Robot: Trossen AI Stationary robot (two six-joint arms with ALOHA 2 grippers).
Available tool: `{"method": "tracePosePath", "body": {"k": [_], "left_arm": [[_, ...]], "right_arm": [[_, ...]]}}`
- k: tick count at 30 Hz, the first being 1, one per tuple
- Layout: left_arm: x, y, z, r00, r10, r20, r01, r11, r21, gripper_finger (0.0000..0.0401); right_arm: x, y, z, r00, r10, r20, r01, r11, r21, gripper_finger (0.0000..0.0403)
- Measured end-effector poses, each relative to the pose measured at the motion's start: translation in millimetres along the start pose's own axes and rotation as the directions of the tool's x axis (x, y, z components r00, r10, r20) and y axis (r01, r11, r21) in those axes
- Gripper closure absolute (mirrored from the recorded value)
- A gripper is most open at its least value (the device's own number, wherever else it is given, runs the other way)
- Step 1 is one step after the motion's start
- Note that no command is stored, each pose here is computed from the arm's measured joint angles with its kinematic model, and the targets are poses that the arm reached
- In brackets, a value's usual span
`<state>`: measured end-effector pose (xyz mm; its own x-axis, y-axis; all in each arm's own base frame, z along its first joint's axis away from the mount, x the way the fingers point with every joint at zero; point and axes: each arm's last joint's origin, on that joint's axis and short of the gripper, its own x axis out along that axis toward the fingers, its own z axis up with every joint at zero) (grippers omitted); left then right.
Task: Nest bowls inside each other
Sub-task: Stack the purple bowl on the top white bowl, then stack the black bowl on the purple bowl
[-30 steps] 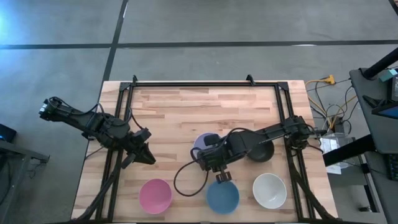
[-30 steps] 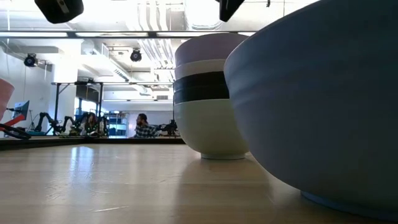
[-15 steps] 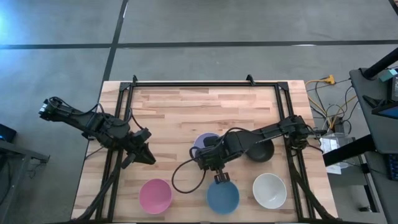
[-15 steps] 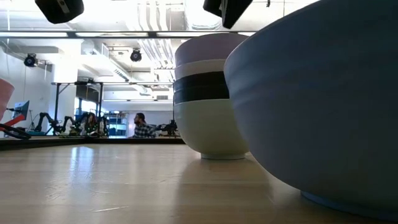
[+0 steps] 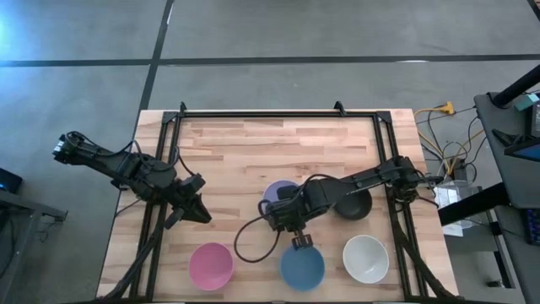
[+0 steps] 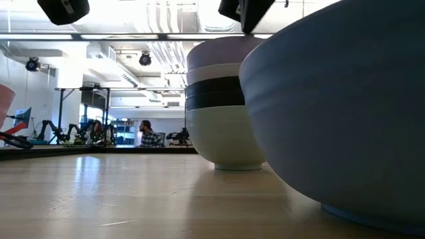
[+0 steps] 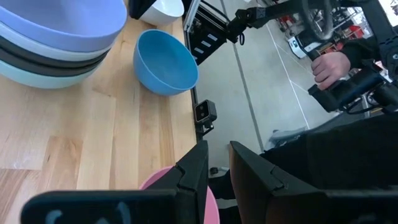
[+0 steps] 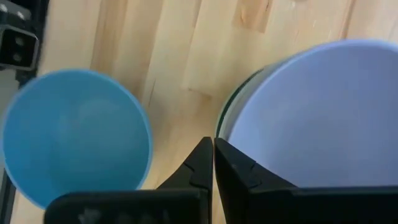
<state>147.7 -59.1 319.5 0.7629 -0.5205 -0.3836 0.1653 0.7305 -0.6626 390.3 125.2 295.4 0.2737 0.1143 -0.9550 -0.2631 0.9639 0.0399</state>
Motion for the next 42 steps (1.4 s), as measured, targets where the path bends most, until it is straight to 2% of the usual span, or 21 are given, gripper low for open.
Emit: {"method": "tracePosePath", "body": {"k": [5, 17, 21, 23, 25, 28, 30, 32, 34, 36, 38, 40, 42], "left_arm": [[0.6, 0.1, 0.1, 1.0, 0.002, -0.001, -0.002, 1.0, 0.0, 0.0351], [0.0, 0.0, 0.1, 1.0, 0.002, 0.002, -0.002, 1.0, 0.002, 0.0351], [-0.2, -0.1, 0.1, 1.0, 0.002, 0.003, -0.002, 1.0, 0.004, 0.0351], [-0.8, -0.2, 0.1, 1.0, 0.0, 0.004, 0.0, 1.0, 0.005, 0.0351], [-1.2, -0.4, 0.1, 1.0, -0.001, 0.006, 0.001, 1.0, 0.005, 0.0351], [-1.4, -0.5, 0.2, 1.0, -0.002, 0.007, 0.002, 1.0, 0.006, 0.0351], [-0.4, -1.2, 1.4, 1.0, -0.01, 0.017, 0.01, 1.0, 0.009, 0.0351], [-0.1, -2.7, 3.4, 0.999, -0.025, 0.036, 0.025, 1.0, 0.015, 0.0351], [0.0, -5.3, 6.6, 0.996, -0.052, 0.068, 0.05, 0.998, 0.028, 0.0351], [-0.1, -8.0, 9.9, 0.992, -0.078, 0.1, 0.073, 0.996, 0.048, 0.0351], [-0.8, -11.2, 13.6, 0.985, -0.108, 0.136, 0.094, 0.99, 0.103, 0.0351], [-1.6, -15.1, 18.3, 0.973, -0.144, 0.18, 0.111, 0.977, 0.182, 0.0351], [-2.5, -17.9, 21.8, 0.96, -0.175, 0.217, 0.113, 0.956, 0.272, 0.0351]], "right_arm": [[-3.1, -3.0, 4.2, 0.999, 0.0, 0.041, 0.0, 1.0, 0.007, 0.0394], [3.5, -6.0, -0.1, 1.0, -0.004, 0.002, 0.004, 1.0, 0.027, 0.0394], [-19.1, -13.6, 3.3, 0.997, -0.013, 0.069, 0.005, 0.992, 0.127, 0.0394], [-38.0, -17.7, 0.1, 0.992, -0.058, 0.108, 0.035, 0.977, 0.209, 0.0394], [-59.9, -19.9, -9.2, 0.982, -0.145, 0.123, 0.101, 0.945, 0.31, 0.0394], [-90.5, -19.4, -31.4, 0.952, -0.285, 0.109, 0.202, 0.857, 0.474, 0.0394], [-109.5, -12.7, -50.0, 0.918, -0.384, 0.1, 0.259, 0.77, 0.583, 0.0394], [-126.1, -0.5, -68.9, 0.867, -0.479, 0.138, 0.264, 0.676, 0.688, 0.0394], [-135.7, 14.7, -86.4, 0.808, -0.553, 0.205, 0.211, 0.595, 0.776, 0.0394], [-136.6, 29.8, -98.2, 0.738, -0.601, 0.308, 0.087, 0.536, 0.839, 0.0394], [-127.9, 41.6, -102.1, 0.666, -0.613, 0.426, -0.063, 0.522, 0.85, 0.0394], [-113.6, 47.9, -100.5, 0.592, -0.591, 0.548, -0.224, 0.533, 0.816, 0.0394], [-99.5, 50.4, -93.1, 0.474, -0.543, 0.693, -0.373, 0.588, 0.717, 0.0394]]}}
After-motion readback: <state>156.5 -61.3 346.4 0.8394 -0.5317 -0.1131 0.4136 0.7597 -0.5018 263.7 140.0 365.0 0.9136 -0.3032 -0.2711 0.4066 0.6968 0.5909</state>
